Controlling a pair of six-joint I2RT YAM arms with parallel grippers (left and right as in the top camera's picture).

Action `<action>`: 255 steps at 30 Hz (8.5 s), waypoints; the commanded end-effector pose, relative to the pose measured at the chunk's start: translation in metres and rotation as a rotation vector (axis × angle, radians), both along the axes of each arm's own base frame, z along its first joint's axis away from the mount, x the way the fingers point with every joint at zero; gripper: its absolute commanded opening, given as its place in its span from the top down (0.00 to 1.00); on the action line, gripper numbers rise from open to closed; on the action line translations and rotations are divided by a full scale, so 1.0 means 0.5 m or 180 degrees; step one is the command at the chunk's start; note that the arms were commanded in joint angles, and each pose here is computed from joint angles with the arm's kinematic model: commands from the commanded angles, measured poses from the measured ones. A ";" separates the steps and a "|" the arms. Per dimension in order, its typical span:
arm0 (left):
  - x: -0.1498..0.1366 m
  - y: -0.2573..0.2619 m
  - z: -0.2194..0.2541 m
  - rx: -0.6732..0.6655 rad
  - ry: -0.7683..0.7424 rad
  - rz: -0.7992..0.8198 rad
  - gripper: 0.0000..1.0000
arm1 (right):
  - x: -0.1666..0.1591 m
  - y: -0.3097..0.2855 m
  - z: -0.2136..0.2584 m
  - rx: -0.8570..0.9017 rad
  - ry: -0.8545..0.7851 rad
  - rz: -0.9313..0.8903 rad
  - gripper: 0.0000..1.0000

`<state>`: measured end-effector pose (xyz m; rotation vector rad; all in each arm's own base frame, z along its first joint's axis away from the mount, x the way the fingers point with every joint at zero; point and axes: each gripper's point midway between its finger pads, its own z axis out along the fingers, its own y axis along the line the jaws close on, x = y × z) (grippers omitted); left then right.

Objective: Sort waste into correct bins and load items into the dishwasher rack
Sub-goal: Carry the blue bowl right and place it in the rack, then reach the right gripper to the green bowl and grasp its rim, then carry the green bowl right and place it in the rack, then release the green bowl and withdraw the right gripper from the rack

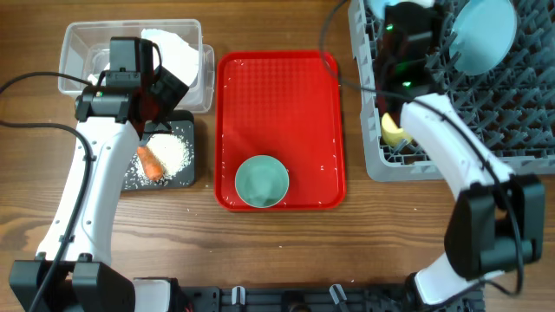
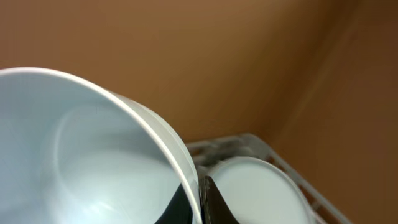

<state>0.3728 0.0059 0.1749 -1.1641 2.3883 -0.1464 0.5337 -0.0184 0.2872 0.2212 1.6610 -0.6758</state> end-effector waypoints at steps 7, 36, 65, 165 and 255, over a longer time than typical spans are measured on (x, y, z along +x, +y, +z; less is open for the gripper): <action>0.000 0.002 -0.008 -0.0006 0.0030 0.0037 0.00 | 0.070 -0.075 -0.079 -0.1419 0.0406 -0.0265 0.96; 0.000 0.002 -0.008 -0.0006 0.0030 0.0036 0.00 | 0.102 -0.054 -0.235 -0.1541 0.1042 0.0073 0.96; 0.000 0.002 -0.008 -0.0006 0.0030 0.0036 0.00 | 0.094 0.024 -0.223 -0.1742 0.1089 0.0128 0.00; 0.000 0.002 -0.008 -0.0007 0.0029 0.0037 0.00 | -0.252 -0.009 0.037 0.0160 0.0577 -0.1018 0.96; 0.000 0.002 -0.008 -0.0007 0.0029 0.0037 0.00 | -0.321 0.296 0.162 0.0365 0.0706 0.2643 0.00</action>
